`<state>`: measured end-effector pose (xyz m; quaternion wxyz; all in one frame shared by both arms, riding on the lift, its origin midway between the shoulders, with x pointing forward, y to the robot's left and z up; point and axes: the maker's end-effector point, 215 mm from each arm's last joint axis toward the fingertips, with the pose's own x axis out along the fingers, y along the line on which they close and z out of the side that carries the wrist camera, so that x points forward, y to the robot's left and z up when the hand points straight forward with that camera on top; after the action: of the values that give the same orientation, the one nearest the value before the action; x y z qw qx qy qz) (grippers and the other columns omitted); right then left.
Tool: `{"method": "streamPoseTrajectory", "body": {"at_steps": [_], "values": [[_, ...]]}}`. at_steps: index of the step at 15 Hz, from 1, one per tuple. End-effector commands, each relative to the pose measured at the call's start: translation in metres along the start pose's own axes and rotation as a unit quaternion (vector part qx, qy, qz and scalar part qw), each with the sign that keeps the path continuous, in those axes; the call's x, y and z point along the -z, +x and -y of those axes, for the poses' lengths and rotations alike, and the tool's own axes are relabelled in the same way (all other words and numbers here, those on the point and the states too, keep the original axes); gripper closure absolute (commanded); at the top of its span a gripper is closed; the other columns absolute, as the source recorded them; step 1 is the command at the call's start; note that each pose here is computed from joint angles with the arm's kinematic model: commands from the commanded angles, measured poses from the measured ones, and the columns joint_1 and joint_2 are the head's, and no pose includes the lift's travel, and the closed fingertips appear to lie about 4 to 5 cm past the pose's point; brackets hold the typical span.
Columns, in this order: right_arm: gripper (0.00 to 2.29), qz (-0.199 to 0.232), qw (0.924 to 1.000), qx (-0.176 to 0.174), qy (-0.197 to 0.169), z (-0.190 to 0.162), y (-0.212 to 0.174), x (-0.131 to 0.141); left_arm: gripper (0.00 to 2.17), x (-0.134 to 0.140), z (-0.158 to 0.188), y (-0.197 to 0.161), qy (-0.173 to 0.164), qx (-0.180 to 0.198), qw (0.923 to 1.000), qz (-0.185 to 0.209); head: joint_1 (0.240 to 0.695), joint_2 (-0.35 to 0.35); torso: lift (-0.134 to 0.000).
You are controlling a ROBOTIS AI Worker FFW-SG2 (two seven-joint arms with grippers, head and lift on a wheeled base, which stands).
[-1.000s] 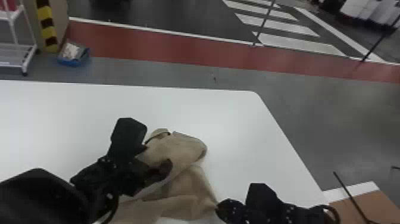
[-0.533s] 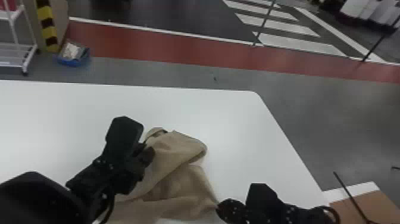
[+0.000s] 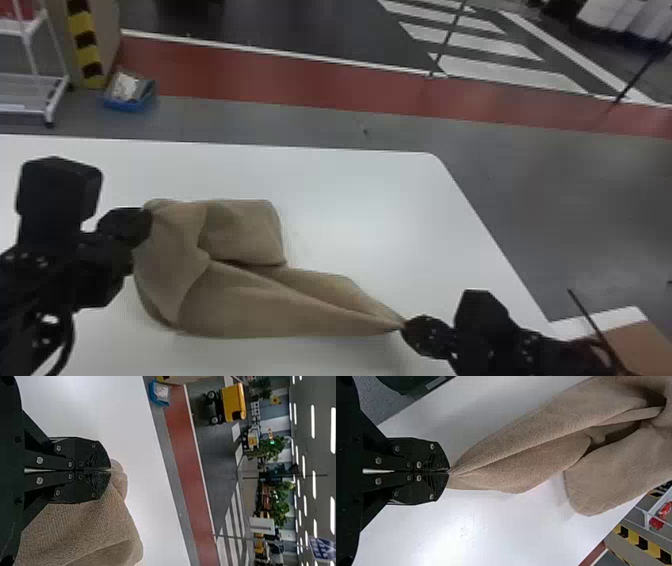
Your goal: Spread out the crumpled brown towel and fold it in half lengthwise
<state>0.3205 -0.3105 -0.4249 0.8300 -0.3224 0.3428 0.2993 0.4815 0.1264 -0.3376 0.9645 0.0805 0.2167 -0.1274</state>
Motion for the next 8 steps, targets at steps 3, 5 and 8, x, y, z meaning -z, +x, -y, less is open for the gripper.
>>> {"method": "streamPoseTrajectory", "body": {"at_steps": [3, 5, 8], "values": [[1.33, 0.019, 0.9996, 0.023, 0.004, 0.022, -0.002, -0.017, 2.12, 0.057, -0.075, -0.027, -0.047, -0.061, 0.9961, -0.044, 0.695, -0.219, -0.123], [1.33, 0.022, 0.9986, 0.045, 0.015, 0.045, -0.006, -0.020, 2.12, 0.085, -0.081, -0.045, -0.052, -0.071, 0.9937, -0.070, 0.695, -0.151, -0.123], [1.33, 0.029, 0.9927, 0.108, 0.045, 0.104, -0.017, -0.022, 2.12, 0.104, -0.083, -0.055, -0.055, -0.086, 0.9901, -0.096, 0.695, -0.138, -0.123]]}}
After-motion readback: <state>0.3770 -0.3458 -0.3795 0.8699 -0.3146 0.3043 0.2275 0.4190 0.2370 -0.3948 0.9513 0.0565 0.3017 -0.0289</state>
